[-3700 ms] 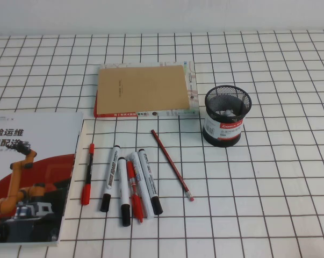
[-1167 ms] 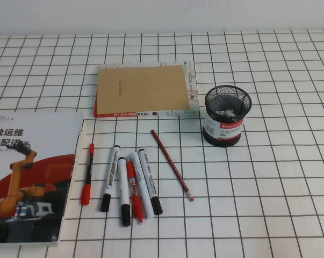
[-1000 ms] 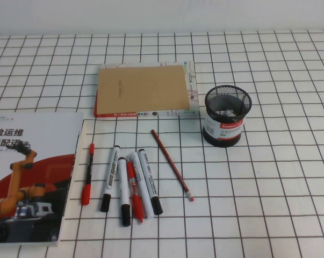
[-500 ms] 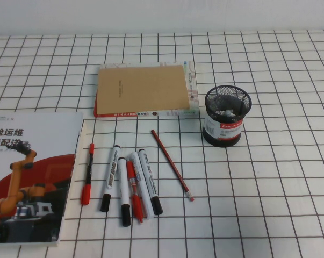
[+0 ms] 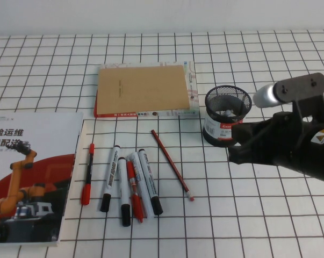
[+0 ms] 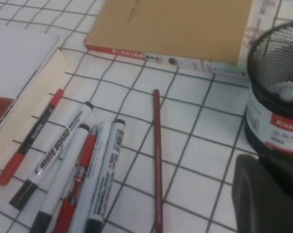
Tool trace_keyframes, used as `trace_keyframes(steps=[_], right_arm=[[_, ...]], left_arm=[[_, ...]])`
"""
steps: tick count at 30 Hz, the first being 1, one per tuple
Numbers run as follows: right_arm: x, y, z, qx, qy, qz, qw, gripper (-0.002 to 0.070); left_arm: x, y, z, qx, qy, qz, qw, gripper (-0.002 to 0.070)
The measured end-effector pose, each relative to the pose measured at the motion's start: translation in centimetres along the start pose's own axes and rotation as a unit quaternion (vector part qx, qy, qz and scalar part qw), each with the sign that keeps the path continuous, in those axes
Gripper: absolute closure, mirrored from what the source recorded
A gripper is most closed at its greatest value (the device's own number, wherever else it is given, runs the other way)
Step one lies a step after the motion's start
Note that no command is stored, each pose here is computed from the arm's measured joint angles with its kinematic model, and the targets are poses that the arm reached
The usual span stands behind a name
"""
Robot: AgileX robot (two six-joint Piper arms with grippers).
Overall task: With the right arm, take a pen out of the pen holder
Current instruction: 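Take a marker out of the pen holder and lay it on the table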
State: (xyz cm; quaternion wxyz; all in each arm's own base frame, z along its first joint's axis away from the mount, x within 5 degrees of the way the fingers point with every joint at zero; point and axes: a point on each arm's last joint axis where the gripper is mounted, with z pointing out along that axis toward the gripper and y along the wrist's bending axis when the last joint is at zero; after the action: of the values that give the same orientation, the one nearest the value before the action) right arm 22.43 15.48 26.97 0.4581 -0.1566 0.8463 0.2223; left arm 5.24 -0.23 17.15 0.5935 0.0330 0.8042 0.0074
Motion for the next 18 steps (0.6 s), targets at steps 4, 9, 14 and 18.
trace_keyframes(steps=[4, 9, 14, 18], right_arm=[[0.3, 0.7, 0.5, 0.011, -0.035, -0.027, 0.999, 0.0668], [3.0, -0.9, 0.1, 0.076, -0.121, -0.018, 0.990, 0.0514], [5.7, -1.9, -1.1, 0.072, -0.213, -0.028, 0.974, 0.0332], [6.2, -1.7, -1.4, 0.049, -0.257, -0.051, 0.964, 0.0288]], left_arm=[[0.0, 0.0, 0.0, 0.000, 0.000, 0.000, 1.000, 0.0679], [0.0, 0.0, 0.0, 0.000, 0.000, 0.000, 1.000, 0.0679], [0.0, 0.0, 0.0, 0.000, 0.000, 0.000, 1.000, 0.0679], [0.0, 0.0, 0.0, 0.000, 0.000, 0.000, 1.000, 0.0679]])
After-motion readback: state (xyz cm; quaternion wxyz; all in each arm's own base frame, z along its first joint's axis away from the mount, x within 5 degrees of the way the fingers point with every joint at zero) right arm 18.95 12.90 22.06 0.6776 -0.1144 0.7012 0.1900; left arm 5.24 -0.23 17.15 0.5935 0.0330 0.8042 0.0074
